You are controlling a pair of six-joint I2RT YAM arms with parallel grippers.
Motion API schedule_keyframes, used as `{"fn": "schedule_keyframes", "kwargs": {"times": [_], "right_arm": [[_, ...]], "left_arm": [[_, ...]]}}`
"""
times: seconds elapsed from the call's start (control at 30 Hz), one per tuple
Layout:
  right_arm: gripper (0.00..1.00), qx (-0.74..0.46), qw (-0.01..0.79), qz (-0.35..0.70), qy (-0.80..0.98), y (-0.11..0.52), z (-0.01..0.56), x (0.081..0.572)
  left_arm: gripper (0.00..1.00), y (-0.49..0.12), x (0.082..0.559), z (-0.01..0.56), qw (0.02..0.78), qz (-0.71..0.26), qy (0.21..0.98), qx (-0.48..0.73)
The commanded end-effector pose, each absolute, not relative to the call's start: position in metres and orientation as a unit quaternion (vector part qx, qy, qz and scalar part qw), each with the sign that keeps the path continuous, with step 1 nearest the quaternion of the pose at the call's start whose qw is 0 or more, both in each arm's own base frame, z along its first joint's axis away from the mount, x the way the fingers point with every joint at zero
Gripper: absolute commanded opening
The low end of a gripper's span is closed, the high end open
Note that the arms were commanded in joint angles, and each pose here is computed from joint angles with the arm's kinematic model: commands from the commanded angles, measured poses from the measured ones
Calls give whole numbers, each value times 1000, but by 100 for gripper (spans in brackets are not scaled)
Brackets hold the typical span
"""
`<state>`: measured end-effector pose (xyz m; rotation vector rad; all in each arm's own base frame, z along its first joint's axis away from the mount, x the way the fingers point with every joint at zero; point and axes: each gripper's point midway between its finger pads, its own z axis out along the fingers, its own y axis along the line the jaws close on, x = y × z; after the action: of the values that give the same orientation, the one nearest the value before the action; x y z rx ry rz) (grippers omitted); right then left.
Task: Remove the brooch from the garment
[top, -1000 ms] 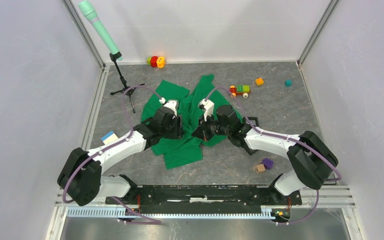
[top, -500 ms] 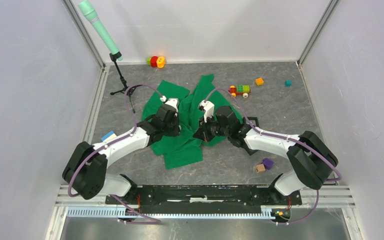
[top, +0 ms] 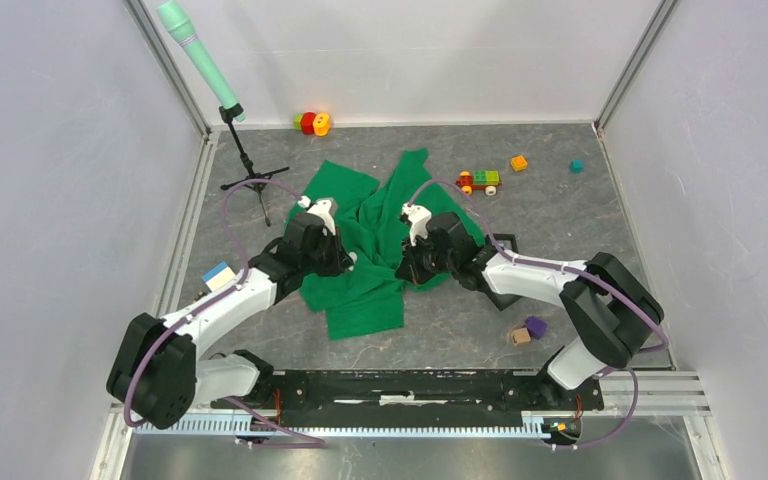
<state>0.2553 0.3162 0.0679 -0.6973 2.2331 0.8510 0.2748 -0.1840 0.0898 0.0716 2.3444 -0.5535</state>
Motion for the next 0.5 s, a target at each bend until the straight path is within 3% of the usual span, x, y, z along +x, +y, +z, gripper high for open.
{"fn": "schedule_keyframes", "kwargs": {"times": [0.0, 0.23, 0.47], "right_arm": [[1, -263, 351, 314, 842, 316, 88, 273], [1, -258, 368, 311, 838, 321, 101, 294], [0, -225, 367, 299, 852, 308, 96, 316]], "left_arm": [[2, -198, 267, 97, 330, -264, 906, 32], [2, -200, 246, 84, 261, -263, 927, 53], [2, -199, 242, 92, 264, -267, 925, 56]]}}
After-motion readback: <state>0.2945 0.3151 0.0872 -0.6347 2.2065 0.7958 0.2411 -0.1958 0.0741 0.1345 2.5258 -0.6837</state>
